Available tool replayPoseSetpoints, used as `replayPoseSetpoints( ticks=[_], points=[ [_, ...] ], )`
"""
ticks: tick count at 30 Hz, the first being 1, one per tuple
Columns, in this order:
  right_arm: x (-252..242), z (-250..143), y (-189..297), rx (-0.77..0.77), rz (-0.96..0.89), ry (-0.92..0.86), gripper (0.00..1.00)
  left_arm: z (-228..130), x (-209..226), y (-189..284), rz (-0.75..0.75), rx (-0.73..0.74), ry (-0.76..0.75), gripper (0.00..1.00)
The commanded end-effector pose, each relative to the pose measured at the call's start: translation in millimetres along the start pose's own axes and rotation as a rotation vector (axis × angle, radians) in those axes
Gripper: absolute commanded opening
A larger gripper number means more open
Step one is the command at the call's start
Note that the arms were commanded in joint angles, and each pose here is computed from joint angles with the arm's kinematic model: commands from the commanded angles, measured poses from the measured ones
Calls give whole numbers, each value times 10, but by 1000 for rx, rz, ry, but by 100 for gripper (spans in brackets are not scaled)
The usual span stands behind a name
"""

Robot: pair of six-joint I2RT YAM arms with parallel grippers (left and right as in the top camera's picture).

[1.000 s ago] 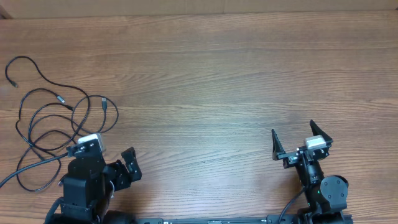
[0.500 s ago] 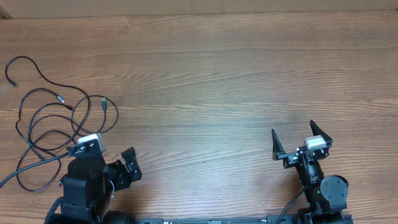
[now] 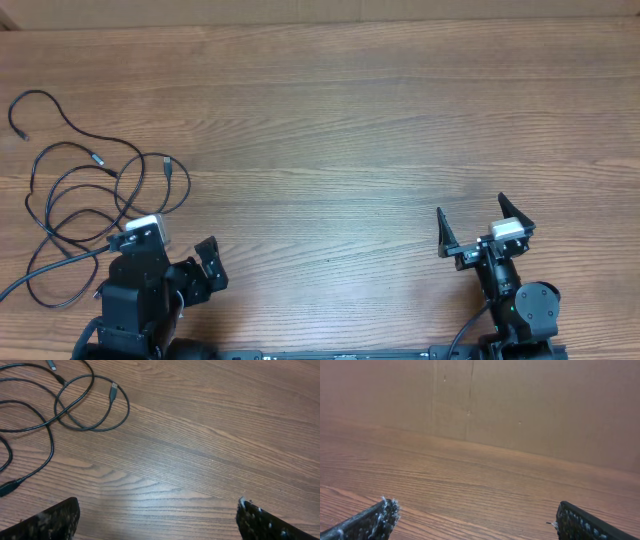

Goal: Untangle cables

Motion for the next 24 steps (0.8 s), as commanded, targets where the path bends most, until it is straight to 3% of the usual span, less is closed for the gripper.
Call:
replayPoseSetpoints(
  ticks=[1,11,24],
  points=[
    [-3,-29,-2,1,-5,3,100,-16,38,-4,25,-1,1,99],
    [-3,-29,-2,1,-5,3,100,14,172,-135,45,-108,108,99],
    [-3,-29,-2,1,-5,3,100,-143,164,-655,-196,-355,135,100]
  ],
)
Point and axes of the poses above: each gripper's point midway between its finger pads, its own y axis back along the fingers, its own x axis along the line the jaws close on, z = x × y, the point moved 6 cm from there along y, back along the fingers, and after that the axes turned 4 degrees about y, right-handed, at the moved point
